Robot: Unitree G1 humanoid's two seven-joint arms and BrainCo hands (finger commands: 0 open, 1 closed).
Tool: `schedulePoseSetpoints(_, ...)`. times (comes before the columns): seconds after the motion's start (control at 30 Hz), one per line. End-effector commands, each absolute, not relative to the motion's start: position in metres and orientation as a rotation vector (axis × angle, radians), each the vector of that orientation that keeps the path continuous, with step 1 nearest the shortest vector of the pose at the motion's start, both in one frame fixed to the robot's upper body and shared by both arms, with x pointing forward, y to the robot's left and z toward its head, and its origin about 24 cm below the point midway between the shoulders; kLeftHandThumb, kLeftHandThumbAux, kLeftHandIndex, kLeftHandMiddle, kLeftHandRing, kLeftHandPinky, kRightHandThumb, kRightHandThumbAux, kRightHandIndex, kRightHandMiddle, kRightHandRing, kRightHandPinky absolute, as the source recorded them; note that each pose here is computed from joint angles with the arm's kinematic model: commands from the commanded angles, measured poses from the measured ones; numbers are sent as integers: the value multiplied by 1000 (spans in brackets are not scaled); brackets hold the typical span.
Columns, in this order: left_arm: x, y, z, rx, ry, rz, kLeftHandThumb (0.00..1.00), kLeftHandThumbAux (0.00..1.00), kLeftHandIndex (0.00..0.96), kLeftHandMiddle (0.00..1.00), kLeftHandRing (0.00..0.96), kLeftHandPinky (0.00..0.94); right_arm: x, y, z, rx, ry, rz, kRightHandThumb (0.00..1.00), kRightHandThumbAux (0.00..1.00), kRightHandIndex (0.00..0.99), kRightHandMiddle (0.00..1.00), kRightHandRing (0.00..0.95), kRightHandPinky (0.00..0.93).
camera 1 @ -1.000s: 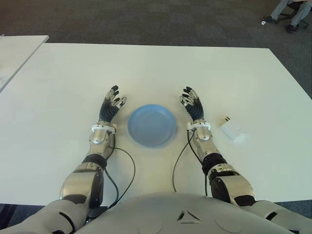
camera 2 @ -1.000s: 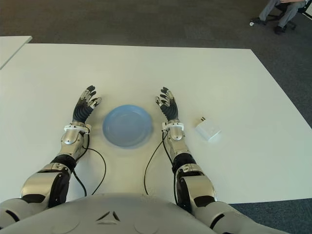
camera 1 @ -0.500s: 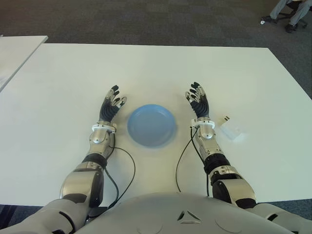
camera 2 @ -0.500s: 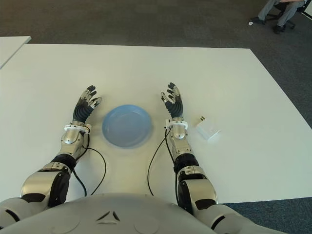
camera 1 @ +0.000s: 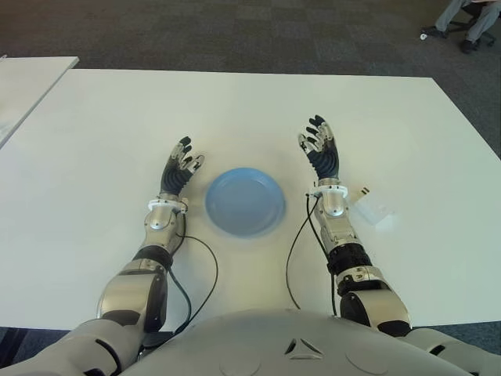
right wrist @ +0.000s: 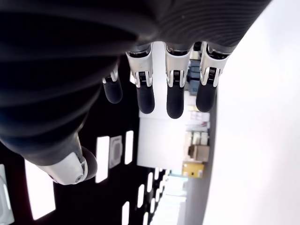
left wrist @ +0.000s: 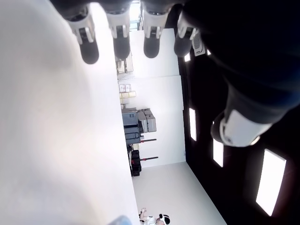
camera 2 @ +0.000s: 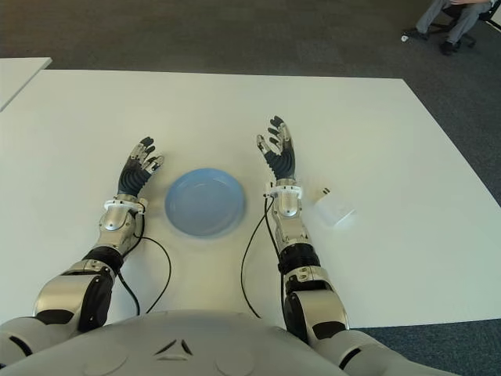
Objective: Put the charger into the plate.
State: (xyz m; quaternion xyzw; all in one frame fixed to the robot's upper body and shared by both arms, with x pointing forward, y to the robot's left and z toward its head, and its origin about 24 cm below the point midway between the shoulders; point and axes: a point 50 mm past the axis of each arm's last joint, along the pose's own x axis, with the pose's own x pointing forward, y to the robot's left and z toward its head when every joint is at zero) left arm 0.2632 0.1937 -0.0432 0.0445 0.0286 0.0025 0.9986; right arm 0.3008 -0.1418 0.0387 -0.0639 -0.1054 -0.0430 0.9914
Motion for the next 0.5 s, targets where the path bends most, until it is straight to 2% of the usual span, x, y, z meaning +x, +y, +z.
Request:
schedulePoseSetpoints(0.03, 227, 186, -84, 63, 288, 5, 132, 632, 0, 49, 68, 100, 298, -151, 49, -137, -221, -105, 571, 631, 107, 169, 168, 211)
schedulePoseSetpoints(0.27, 227, 184, -85, 69, 293, -5, 126, 617, 0, 51, 70, 105, 294, -165, 66, -199, -262, -124, 588, 637, 112, 188, 176, 205)
schedulePoseSetpoints(0.5, 229, 182, -85, 69, 297, -9, 142, 602, 0, 49, 64, 97, 286, -185, 85, -382, -316, -135, 571, 628, 89, 194, 193, 240)
